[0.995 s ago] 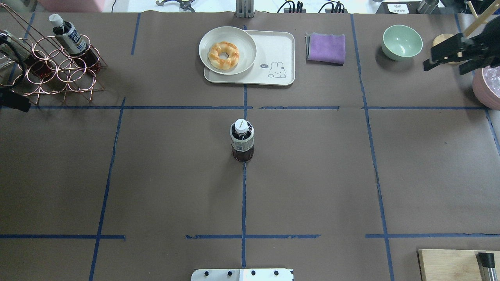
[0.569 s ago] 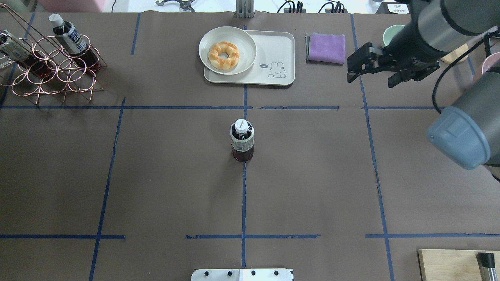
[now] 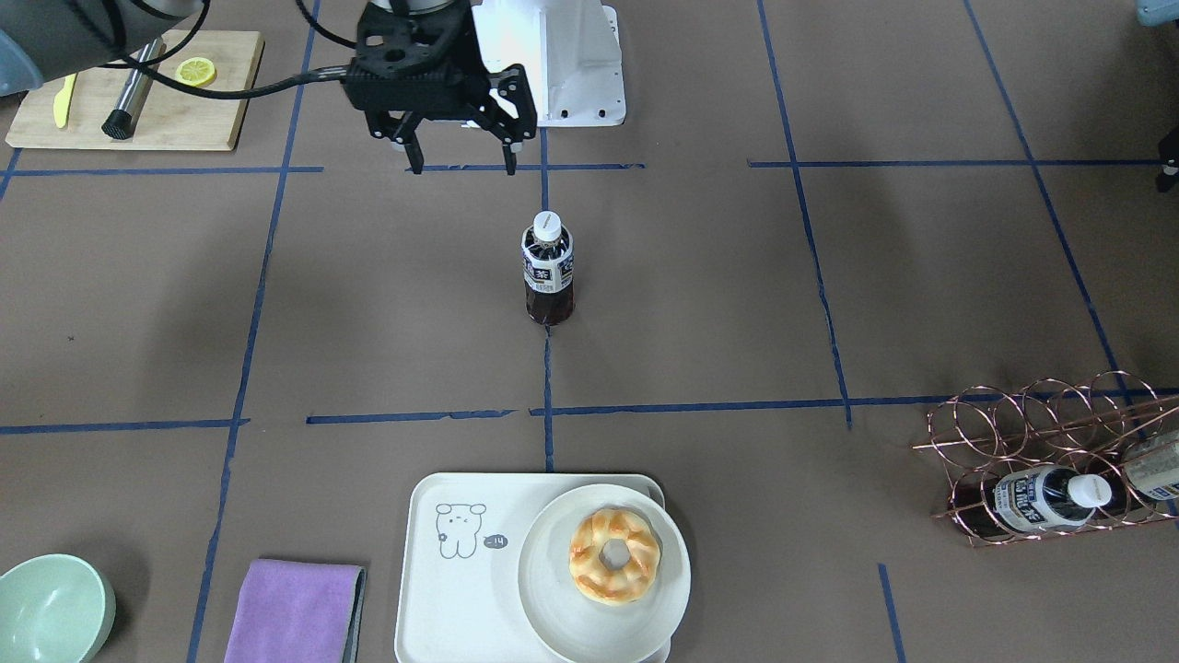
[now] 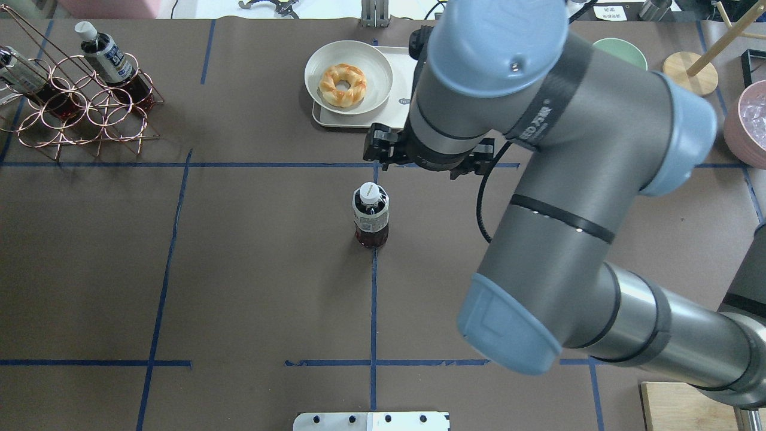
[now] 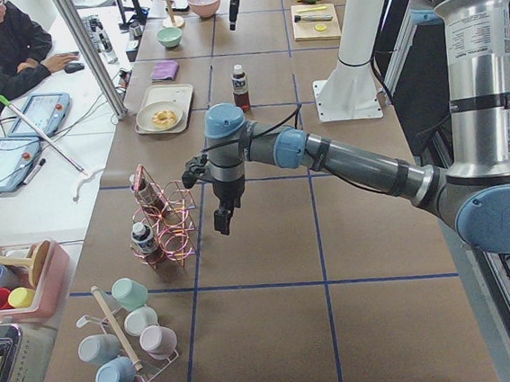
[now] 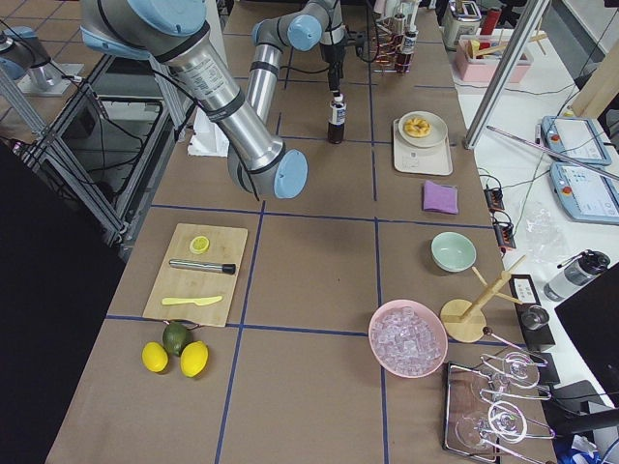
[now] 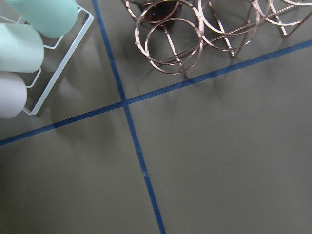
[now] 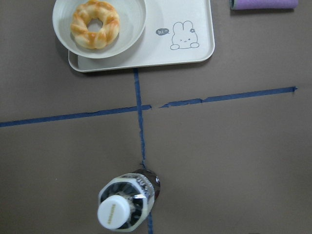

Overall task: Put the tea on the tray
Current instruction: 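Reach the right gripper down over the standing tea bottle, then close the right gripper around the bottle's cap end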

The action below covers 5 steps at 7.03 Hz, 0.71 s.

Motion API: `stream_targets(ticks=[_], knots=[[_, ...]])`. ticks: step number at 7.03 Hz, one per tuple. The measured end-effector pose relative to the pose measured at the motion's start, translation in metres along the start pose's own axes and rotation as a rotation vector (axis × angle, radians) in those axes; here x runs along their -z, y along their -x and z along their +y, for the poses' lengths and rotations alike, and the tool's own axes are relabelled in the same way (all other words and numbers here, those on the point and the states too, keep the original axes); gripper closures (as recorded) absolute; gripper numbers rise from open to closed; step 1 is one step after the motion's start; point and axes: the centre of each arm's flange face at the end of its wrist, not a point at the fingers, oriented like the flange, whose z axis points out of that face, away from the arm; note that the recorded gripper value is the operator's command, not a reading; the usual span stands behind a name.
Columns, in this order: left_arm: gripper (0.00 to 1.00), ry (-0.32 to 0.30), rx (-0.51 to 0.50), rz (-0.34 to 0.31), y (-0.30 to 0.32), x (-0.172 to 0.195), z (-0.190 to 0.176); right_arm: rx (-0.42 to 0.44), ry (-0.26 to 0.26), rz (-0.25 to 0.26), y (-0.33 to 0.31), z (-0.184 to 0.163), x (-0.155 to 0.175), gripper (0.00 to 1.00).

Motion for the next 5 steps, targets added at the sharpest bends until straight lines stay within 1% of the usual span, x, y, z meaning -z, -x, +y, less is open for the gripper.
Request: stream_targets(ticks=[1,3,5], knots=[[0.0,0.009,-0.003,0.014,0.009,-0.004,0.009,0.008,-0.008,0.017,0.025,0.011,-0.012,0.01],[0.0,0.014,-0.005,0.026,0.026,-0.007,0.02,0.017,-0.003,0.056,0.07,0.011,-0.039,0.01],[0.0,0.013,-0.004,0.027,0.03,-0.007,0.022,0.027,0.005,0.085,0.076,0.009,-0.059,0.05]])
